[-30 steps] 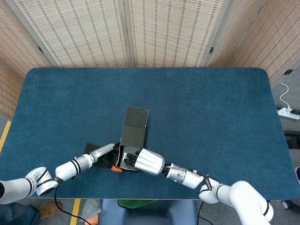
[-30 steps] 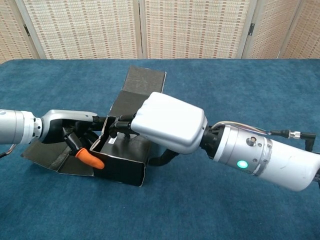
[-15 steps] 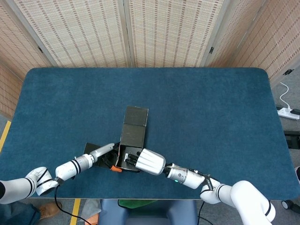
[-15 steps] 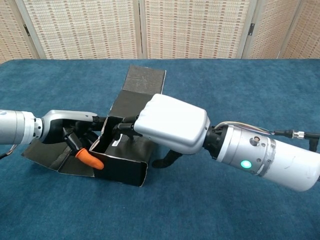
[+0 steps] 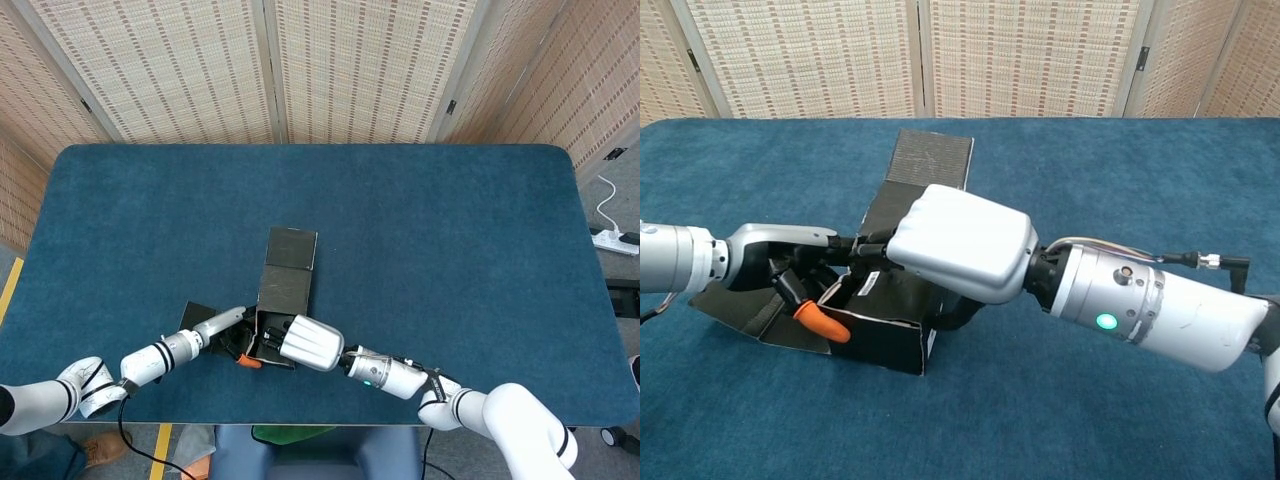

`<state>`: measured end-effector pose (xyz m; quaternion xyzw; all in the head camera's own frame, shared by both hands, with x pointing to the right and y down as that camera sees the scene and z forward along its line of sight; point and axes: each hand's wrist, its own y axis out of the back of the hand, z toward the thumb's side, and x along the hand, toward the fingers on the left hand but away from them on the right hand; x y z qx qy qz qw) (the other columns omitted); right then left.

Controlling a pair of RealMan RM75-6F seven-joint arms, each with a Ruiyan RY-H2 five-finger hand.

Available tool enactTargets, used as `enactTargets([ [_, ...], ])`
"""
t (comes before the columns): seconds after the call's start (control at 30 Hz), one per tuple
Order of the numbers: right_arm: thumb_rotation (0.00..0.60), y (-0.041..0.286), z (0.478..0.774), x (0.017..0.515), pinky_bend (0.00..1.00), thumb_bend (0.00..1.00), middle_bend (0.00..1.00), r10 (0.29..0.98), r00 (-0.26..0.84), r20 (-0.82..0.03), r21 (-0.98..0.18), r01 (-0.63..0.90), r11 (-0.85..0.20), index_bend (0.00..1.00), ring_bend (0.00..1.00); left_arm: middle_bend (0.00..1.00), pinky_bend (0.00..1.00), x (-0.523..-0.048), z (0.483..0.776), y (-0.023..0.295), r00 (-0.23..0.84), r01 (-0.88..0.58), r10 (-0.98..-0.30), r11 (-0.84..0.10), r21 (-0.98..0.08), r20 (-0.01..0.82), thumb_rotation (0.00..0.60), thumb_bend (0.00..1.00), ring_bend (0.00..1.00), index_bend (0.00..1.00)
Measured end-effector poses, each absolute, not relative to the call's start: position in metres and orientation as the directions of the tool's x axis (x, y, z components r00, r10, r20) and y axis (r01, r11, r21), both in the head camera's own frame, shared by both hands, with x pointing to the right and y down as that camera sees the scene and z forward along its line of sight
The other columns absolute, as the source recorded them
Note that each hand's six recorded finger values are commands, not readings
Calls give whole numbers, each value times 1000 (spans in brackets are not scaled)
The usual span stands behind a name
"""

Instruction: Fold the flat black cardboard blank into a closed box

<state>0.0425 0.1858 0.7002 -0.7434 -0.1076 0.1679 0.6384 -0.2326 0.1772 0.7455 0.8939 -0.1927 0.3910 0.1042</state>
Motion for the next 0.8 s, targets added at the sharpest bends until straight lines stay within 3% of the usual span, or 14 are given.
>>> enactTargets([
  [0.47, 600, 181, 697, 46, 1000, 17, 358, 388, 917, -99, -987, -40, -156, 325, 750, 359, 842, -231, 750, 179, 613, -452, -278, -891, 40, 740, 600, 196, 596, 371],
  [0.8, 600, 178, 695, 61, 1000, 16, 362, 407, 906, -112, -985, -47, -167, 325, 750, 367, 833, -233, 749, 178, 615, -467, -290, -883, 42, 733, 600, 195, 599, 382],
])
